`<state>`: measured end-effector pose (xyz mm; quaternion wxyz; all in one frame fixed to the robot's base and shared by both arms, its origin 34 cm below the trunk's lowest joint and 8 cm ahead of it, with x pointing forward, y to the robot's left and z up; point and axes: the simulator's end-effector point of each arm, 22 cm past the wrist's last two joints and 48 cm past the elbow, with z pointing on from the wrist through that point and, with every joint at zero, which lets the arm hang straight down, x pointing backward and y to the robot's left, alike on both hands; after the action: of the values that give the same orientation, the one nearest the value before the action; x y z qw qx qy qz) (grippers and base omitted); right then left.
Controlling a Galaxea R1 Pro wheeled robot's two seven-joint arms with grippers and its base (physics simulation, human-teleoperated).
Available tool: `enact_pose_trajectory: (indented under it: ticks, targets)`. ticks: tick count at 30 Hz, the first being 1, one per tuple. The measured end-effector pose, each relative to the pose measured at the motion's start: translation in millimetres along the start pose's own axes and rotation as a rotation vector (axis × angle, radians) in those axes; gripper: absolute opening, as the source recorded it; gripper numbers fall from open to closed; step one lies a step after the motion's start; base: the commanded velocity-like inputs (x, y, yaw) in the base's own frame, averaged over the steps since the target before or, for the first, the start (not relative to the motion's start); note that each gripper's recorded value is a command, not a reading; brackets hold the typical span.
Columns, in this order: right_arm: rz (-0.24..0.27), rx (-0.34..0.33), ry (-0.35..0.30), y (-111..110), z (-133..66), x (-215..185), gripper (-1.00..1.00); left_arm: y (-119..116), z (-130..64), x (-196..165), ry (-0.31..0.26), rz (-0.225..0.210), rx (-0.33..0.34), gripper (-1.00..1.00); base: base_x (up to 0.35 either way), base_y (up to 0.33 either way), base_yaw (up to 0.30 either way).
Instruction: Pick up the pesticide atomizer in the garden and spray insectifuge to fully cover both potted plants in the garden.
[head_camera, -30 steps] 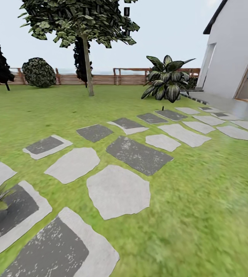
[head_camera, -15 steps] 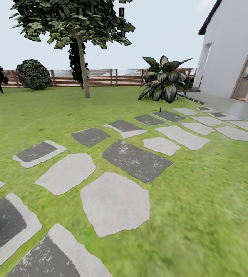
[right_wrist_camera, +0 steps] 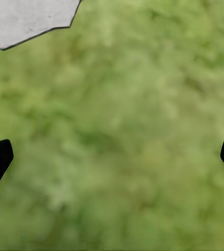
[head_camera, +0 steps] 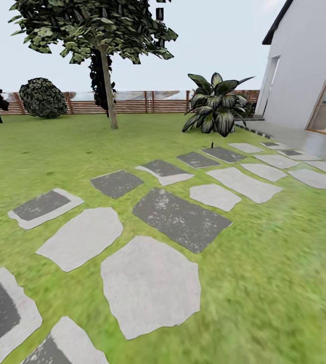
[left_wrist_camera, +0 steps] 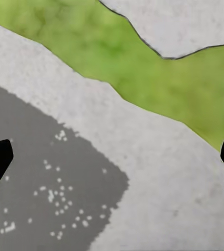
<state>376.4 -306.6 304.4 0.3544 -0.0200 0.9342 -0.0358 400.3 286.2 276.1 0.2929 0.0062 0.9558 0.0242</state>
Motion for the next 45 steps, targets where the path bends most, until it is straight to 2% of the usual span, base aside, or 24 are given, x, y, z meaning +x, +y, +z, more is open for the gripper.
enact_pose_trajectory:
  ticks: [12,29,45]
  targets:
    - [0.000,0.000,0.000,0.0,0.0,0.0,1.00,-0.1,0.0,0.0,0.000,0.000,0.000,1.00,0.339,0.000,-0.011]
    - [0.000,0.000,0.000,0.0,0.0,0.0,1.00,-0.5,0.0,0.0,0.000,0.000,0.001,1.00,0.339,0.000,-0.199]
    - [0.000,0.000,0.000,0.2,0.0,0.0,1.00,-1.4,0.0,0.0,0.000,0.000,0.002,1.00,0.340,0.000,-0.011]
